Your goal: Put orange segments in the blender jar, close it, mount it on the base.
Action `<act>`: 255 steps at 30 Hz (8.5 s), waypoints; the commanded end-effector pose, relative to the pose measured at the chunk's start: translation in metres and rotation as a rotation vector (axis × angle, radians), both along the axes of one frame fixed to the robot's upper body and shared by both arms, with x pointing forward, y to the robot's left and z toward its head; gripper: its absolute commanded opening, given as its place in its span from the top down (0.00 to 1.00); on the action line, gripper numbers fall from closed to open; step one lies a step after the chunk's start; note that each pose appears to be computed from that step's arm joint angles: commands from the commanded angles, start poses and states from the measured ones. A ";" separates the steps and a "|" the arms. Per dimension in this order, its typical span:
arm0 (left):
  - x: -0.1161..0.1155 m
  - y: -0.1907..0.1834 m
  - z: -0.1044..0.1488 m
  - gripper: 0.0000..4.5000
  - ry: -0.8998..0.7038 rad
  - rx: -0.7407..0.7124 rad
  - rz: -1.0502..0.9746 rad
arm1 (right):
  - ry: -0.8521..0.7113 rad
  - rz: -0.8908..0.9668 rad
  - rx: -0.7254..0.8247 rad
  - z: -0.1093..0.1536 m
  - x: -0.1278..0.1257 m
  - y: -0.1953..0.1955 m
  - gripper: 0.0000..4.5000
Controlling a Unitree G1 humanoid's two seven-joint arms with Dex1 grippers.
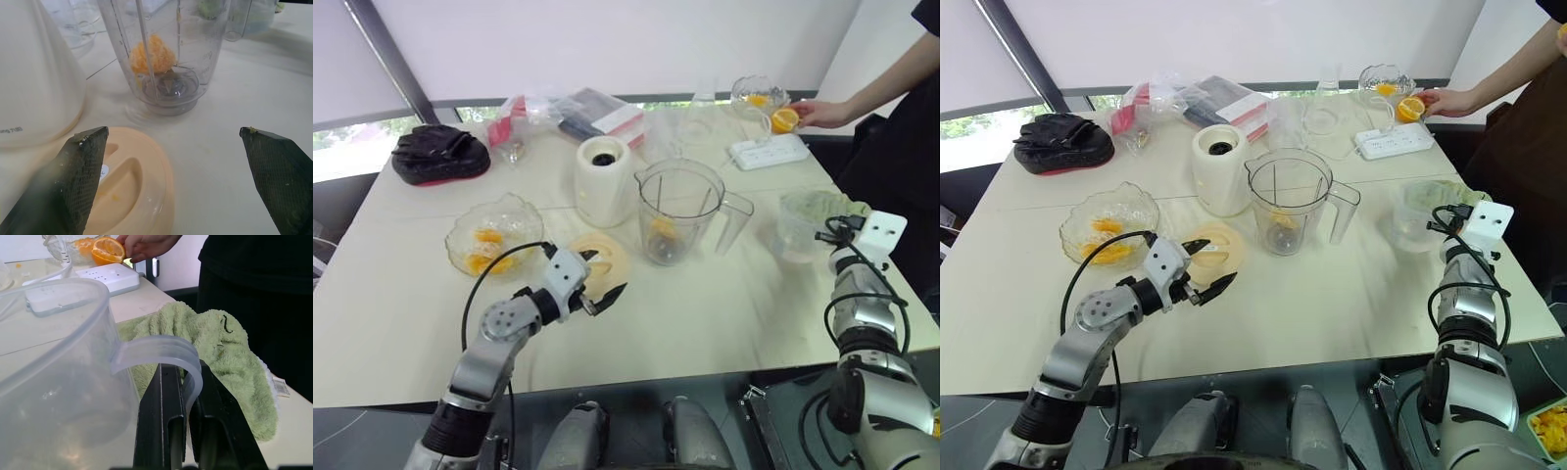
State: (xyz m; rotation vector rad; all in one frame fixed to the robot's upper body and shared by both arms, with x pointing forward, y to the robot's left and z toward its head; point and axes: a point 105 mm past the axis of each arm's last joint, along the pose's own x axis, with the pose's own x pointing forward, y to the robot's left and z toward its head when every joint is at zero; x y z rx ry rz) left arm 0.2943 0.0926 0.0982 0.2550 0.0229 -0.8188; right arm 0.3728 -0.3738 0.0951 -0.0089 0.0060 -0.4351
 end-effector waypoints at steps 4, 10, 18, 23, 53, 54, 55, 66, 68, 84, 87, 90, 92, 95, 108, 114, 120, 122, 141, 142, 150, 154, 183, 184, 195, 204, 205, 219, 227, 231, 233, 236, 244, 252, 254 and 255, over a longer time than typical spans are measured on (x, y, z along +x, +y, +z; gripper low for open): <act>0.000 0.000 0.010 0.00 -0.053 0.004 -0.005 | -0.171 -0.029 0.010 0.039 -0.007 0.002 0.98; 0.001 -0.001 0.011 0.00 -0.053 0.010 -0.018 | -0.331 -0.019 0.039 0.089 -0.013 0.023 0.98; 0.006 -0.004 0.014 0.00 -0.059 0.015 -0.043 | -0.462 0.155 -0.047 0.173 -0.012 0.073 0.98; 0.008 -0.007 0.011 0.00 -0.060 0.023 -0.063 | -0.445 0.327 -0.205 0.206 -0.005 0.112 0.98; 0.005 -0.009 0.011 0.00 -0.080 0.035 -0.057 | -0.372 0.621 -0.911 0.211 -0.008 0.189 0.98; 0.006 -0.010 0.011 0.00 -0.080 0.035 -0.058 | -0.370 0.625 -0.935 0.211 -0.008 0.190 0.98; 0.005 -0.010 0.011 0.00 -0.081 0.035 -0.059 | -0.369 0.628 -0.953 0.210 -0.009 0.191 0.98; 0.005 -0.012 0.013 0.00 -0.082 0.037 -0.063 | -0.366 0.619 -0.974 0.205 -0.008 0.190 0.98; 0.005 -0.013 0.013 0.00 -0.081 0.038 -0.064 | -0.353 0.573 -0.829 0.204 -0.003 0.176 0.98; 0.004 -0.014 0.013 0.00 -0.074 0.041 -0.069 | -0.311 0.144 0.144 0.154 -0.002 0.069 0.98; 0.003 -0.014 0.013 0.00 -0.070 0.037 -0.070 | -0.310 0.055 0.171 0.129 -0.012 0.053 0.98; 0.002 -0.013 0.013 0.00 -0.067 0.038 -0.069 | -0.314 -0.032 0.218 0.097 -0.024 0.038 0.98; 0.002 -0.013 0.013 0.00 -0.065 0.040 -0.069 | -0.321 -0.076 0.258 0.078 -0.030 0.031 0.98; 0.002 -0.012 0.013 0.00 -0.064 0.043 -0.068 | -0.320 -0.115 0.275 0.058 -0.035 0.027 0.98; -0.001 -0.008 0.013 0.00 -0.063 0.059 -0.067 | -0.258 -0.151 0.205 0.015 -0.022 0.020 0.98; -0.003 -0.006 0.013 0.00 -0.061 0.063 -0.054 | -0.256 -0.161 0.182 0.013 -0.013 0.014 0.98; -0.005 -0.004 0.013 0.00 -0.059 0.066 -0.046 | -0.257 -0.165 0.181 0.013 -0.007 0.011 0.98; -0.005 -0.004 0.013 0.00 -0.059 0.066 -0.044 | -0.248 -0.162 0.184 0.010 -0.007 0.012 0.98; -0.003 -0.011 0.011 0.00 -0.058 0.058 -0.059 | -0.201 -0.135 0.145 -0.004 -0.023 0.018 0.57; -0.003 -0.011 0.011 0.00 -0.058 0.057 -0.059 | -0.202 -0.132 0.143 -0.003 -0.025 0.019 0.57; -0.004 -0.015 0.009 0.00 -0.052 0.039 -0.058 | -0.195 -0.083 0.122 0.003 -0.043 0.035 0.57; -0.005 -0.018 0.008 0.00 -0.048 0.028 -0.060 | -0.186 -0.061 0.108 0.008 -0.060 0.044 0.57; 0.035 0.062 0.047 0.00 0.134 0.384 -0.413 | 0.259 1.292 -0.230 0.079 -0.136 0.225 0.57; 0.039 0.065 0.047 0.00 0.135 0.401 -0.420 | 0.257 1.307 -0.244 0.078 -0.135 0.229 0.57; 0.078 0.068 0.036 0.00 0.142 0.526 -0.472 | 0.192 1.354 -0.262 0.080 -0.131 0.256 0.57; 0.100 0.046 0.023 0.00 0.114 0.653 -0.499 | 0.165 1.331 -0.272 0.081 -0.132 0.260 0.57; 0.101 0.045 0.022 0.06 0.114 0.654 -0.495 | 0.163 1.326 -0.273 0.081 -0.132 0.260 0.56; 0.107 0.036 0.014 0.43 0.119 0.692 -0.472 | 0.157 1.295 -0.265 0.077 -0.138 0.263 0.56; 0.106 0.032 0.002 0.43 0.149 0.748 -0.484 | 0.162 1.278 -0.268 0.076 -0.139 0.263 0.56; 0.107 0.030 -0.006 0.43 0.162 0.762 -0.459 | 0.163 1.259 -0.272 0.076 -0.139 0.260 0.56; 0.107 0.029 -0.008 0.43 0.172 0.759 -0.452 | 0.164 1.251 -0.273 0.076 -0.141 0.260 0.56; 0.108 0.027 -0.012 0.43 0.188 0.751 -0.431 | 0.166 1.237 -0.276 0.076 -0.141 0.258 0.56; 0.110 0.024 -0.014 0.92 0.229 0.724 -0.398 | 0.174 1.205 -0.286 0.076 -0.141 0.252 0.56; 0.108 0.028 -0.010 0.94 0.284 0.713 -0.414 | 0.183 1.187 -0.289 0.074 -0.139 0.248 0.56; 0.111 0.028 0.004 0.94 0.262 0.679 -0.414 | 0.184 1.169 -0.289 0.073 -0.138 0.245 0.56; 0.112 0.029 0.012 0.94 0.246 0.668 -0.422 | 0.182 1.153 -0.289 0.072 -0.137 0.243 0.56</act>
